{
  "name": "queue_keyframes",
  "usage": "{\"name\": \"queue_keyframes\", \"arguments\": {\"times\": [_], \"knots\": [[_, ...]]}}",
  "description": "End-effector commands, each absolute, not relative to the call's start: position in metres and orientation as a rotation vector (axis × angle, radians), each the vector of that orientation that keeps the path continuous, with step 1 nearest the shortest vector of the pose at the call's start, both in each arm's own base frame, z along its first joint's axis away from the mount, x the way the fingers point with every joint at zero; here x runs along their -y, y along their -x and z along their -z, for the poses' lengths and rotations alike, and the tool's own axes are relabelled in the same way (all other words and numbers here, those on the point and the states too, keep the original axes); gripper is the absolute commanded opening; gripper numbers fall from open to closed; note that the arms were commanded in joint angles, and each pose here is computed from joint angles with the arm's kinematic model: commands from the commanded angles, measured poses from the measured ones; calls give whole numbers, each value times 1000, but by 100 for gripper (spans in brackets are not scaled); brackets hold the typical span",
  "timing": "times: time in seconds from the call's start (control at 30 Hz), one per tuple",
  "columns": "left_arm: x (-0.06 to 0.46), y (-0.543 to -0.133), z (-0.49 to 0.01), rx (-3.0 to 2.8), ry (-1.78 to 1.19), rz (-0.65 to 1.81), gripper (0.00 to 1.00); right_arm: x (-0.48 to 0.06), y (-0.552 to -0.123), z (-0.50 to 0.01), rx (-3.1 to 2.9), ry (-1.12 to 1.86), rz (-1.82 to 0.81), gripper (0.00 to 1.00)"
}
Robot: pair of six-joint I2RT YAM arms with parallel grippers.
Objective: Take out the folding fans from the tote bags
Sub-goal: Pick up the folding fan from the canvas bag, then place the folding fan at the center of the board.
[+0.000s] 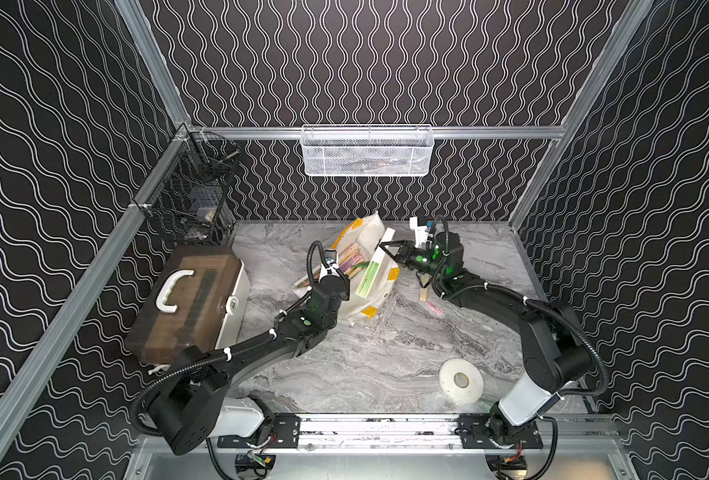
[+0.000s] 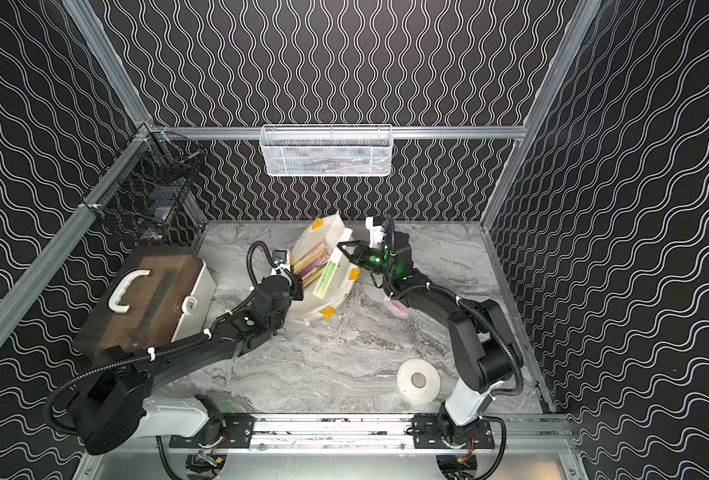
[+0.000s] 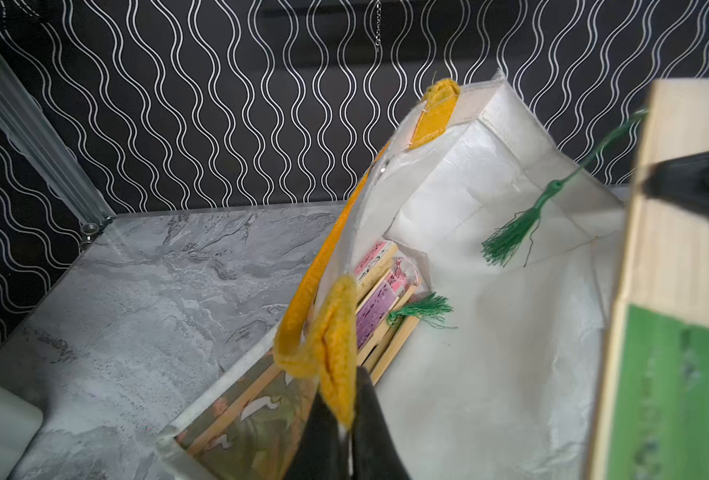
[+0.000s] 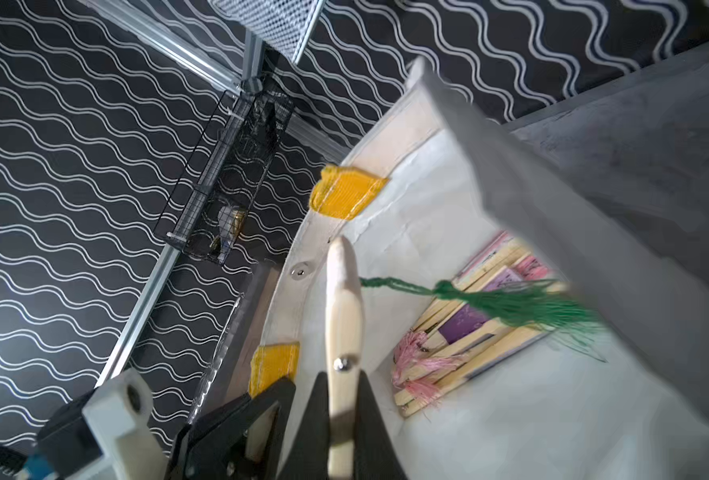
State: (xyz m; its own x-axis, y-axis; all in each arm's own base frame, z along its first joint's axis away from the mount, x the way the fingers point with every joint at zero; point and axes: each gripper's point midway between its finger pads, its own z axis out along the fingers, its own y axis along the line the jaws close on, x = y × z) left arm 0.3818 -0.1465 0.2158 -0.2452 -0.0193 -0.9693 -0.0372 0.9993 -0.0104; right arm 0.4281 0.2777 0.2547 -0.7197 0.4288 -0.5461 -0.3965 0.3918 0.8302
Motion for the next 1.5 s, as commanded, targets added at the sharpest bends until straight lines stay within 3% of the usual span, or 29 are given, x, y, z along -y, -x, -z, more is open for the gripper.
{"name": "queue_keyframes", "arguments": {"times": [0.0,0.17,0.43,0.67,1.13,1.47], "knots": [[137,-379,-205,-1852,66,-10,0,-267,-419,-263,-1948,31,-1501,0],[123,-384,-201,-1872,87,-24,0,-235,-416,-273,-1982,35,-1504,0],[126,-384,-206,-1870,71,24,0,-192,-417,-277,-2077,54,-1171,0],[127,-380,-214,-1855,65,56,0,-164,-442,-249,-2195,-12,-953,0],[116,-377,-213,-1865,115,12,0,-131,-490,-266,-2145,-84,-988,0],[122,-377,-216,-1869,109,56,0,-138,-539,-198,-2273,-64,-1024,0]]}}
